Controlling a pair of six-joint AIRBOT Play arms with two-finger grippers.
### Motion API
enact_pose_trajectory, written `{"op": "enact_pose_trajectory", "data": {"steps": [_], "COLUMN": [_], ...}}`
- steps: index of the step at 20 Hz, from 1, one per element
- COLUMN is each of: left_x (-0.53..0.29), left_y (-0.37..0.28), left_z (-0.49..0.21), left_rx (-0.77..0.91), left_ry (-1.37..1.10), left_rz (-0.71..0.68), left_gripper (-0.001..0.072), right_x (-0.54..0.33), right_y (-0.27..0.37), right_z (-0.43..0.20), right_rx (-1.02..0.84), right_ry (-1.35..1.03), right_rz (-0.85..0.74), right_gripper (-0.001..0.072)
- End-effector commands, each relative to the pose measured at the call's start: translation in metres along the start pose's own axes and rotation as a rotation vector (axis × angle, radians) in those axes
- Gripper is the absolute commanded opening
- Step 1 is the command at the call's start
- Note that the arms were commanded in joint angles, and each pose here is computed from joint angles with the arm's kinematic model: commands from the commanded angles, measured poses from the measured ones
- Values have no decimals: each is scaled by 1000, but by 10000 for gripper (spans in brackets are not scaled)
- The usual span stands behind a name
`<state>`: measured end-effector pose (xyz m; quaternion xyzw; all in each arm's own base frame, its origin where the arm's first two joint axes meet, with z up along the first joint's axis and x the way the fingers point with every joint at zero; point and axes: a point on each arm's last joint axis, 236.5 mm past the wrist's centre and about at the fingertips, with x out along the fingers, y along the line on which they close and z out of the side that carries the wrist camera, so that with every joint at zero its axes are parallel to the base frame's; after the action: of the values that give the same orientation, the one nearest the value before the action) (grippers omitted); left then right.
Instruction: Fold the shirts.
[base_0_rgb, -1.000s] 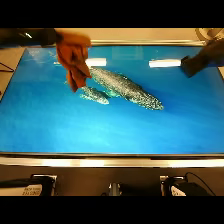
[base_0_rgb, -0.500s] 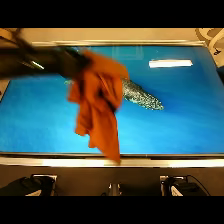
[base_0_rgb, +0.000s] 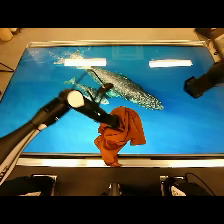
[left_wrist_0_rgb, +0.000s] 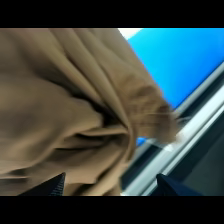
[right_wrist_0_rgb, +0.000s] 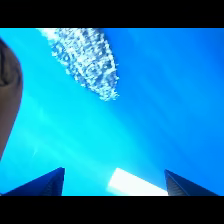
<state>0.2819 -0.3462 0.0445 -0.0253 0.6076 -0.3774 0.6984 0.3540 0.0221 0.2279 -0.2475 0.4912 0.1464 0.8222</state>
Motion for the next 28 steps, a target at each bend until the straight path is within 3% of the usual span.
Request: {"op": "enact_pose_trajectory", "data": {"steps": [1, 3, 5, 6, 8, 12, 16, 19, 21, 22, 23, 28], "left_x": [-59, -88, -82, -68, -24, 42, 72, 78, 78, 78, 78, 74], "left_y": [73, 109, 131, 135, 125, 105, 93, 101, 103, 103, 103, 100], "left_z": [-5, -31, -66, -82, -111, -121, -122, -115, -112, -112, -112, -109], "left_rx": [-38, -137, -221, -256, -336, -450, -479, -479, -479, -478, -477, -469], "left_ry": [27, 64, 115, 131, 171, 90, 94, 61, 45, 46, 46, 33], "left_rz": [197, 242, 247, 239, 138, 24, -4, 11, 15, 15, 15, 12], "left_gripper": [686, 658, 477, 482, 563, 538, 536, 458, 255, 104, 28, 26], "right_x": [60, 100, 135, 151, 176, 195, 202, 205, 210, 212, 216, 227], "right_y": [20, 36, 55, 63, 80, 113, 132, 159, 179, 189, 198, 235], "right_z": [2, -14, -34, -42, -64, -106, -127, -128, -129, -132, -134, -137], "right_rx": [-29, -30, -27, -23, -14, -16, -20, 23, 65, 88, 110, 206], "right_ry": [118, 219, 297, 312, 359, 469, 511, 492, 472, 468, 460, 400], "right_rz": [142, 220, 289, 309, 352, 451, 512, 606, 670, 700, 722, 822], "right_gripper": [668, 620, 620, 618, 608, 552, 557, 574, 656, 657, 664, 673]}}
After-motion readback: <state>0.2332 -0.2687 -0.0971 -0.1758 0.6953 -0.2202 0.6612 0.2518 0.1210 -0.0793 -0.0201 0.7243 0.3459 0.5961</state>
